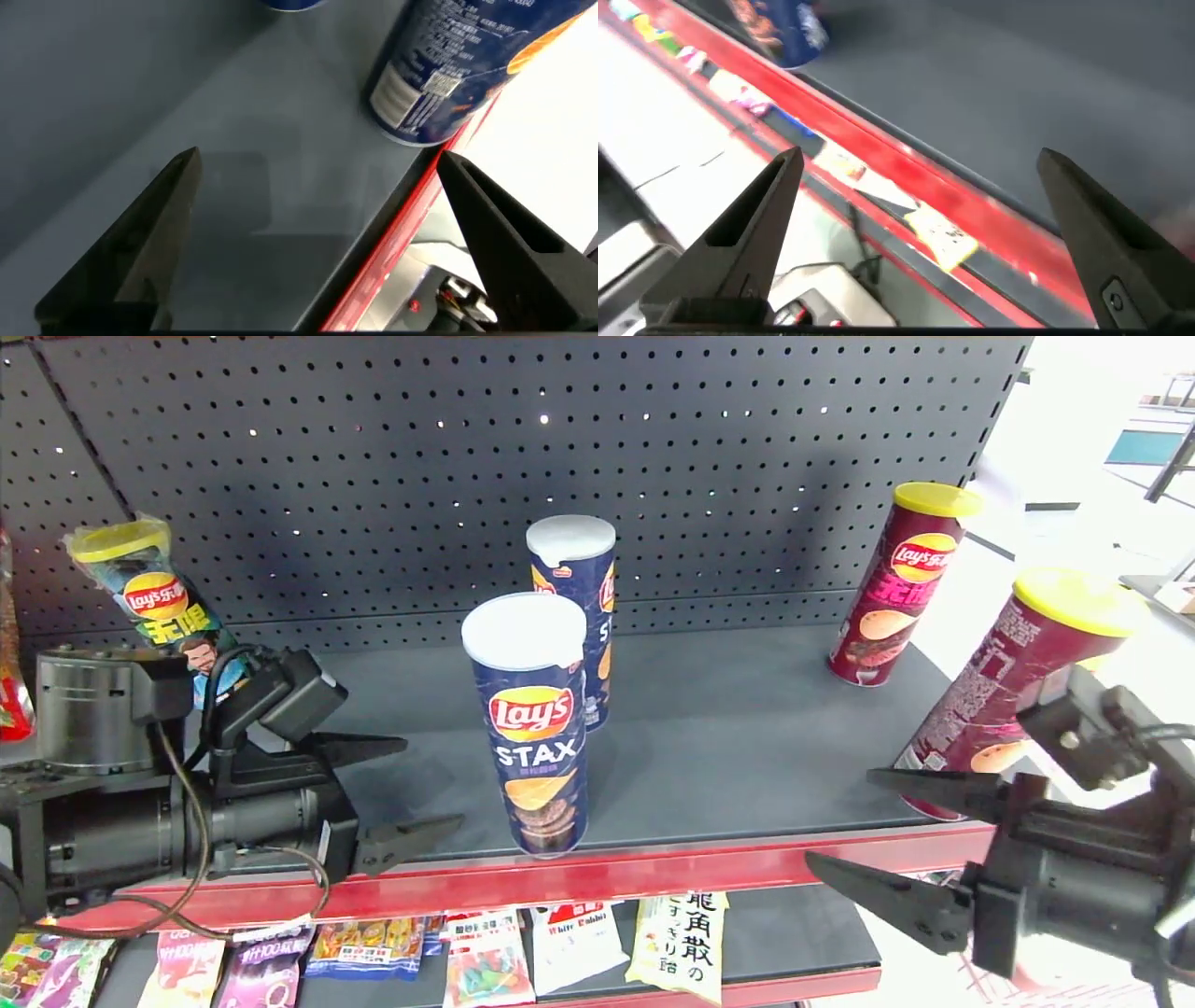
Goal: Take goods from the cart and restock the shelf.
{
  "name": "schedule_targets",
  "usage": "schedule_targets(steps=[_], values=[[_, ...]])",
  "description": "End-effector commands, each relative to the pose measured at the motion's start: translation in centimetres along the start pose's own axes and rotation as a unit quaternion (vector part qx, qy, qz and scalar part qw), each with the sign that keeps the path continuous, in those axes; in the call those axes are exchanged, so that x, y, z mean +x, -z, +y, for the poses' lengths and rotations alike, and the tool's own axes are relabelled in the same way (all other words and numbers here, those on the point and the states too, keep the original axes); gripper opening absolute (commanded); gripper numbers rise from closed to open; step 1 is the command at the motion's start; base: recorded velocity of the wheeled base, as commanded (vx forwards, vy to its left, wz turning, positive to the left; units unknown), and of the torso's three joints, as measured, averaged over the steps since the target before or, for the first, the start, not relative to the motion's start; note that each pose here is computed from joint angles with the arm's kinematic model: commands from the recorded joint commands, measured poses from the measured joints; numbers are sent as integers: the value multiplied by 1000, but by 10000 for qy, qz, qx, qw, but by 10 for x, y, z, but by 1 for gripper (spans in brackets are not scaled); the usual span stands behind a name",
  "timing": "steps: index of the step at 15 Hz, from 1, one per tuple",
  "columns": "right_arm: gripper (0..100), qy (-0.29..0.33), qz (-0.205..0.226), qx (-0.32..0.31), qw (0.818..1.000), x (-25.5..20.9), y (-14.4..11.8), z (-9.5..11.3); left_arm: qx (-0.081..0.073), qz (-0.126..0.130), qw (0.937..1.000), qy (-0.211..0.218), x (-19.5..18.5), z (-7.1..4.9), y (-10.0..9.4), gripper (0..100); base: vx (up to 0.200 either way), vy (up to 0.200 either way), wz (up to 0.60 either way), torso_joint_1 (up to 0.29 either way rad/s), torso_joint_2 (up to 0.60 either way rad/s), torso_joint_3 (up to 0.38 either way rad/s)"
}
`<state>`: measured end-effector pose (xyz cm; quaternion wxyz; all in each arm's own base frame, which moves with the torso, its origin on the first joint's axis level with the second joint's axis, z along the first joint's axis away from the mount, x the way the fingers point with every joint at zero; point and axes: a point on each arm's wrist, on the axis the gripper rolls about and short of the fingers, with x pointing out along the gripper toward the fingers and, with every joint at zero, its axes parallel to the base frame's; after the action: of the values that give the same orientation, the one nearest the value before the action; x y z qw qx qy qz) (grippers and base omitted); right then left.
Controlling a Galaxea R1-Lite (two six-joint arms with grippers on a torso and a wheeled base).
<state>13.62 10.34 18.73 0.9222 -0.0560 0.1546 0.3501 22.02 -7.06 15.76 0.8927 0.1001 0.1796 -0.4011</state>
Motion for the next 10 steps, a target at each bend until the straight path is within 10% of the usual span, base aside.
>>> schedule_targets(steps=[1,10], values=[[100,148,-358,-2,9993,-30,6,1,-65,234,9994,253,18,-4,7,100,0,0,0,0,0,0],[100,373,-525,49,9979,-37,3,-4,-13,191,9996,223,38,9,-4,100,0,0,0,0,0,0]])
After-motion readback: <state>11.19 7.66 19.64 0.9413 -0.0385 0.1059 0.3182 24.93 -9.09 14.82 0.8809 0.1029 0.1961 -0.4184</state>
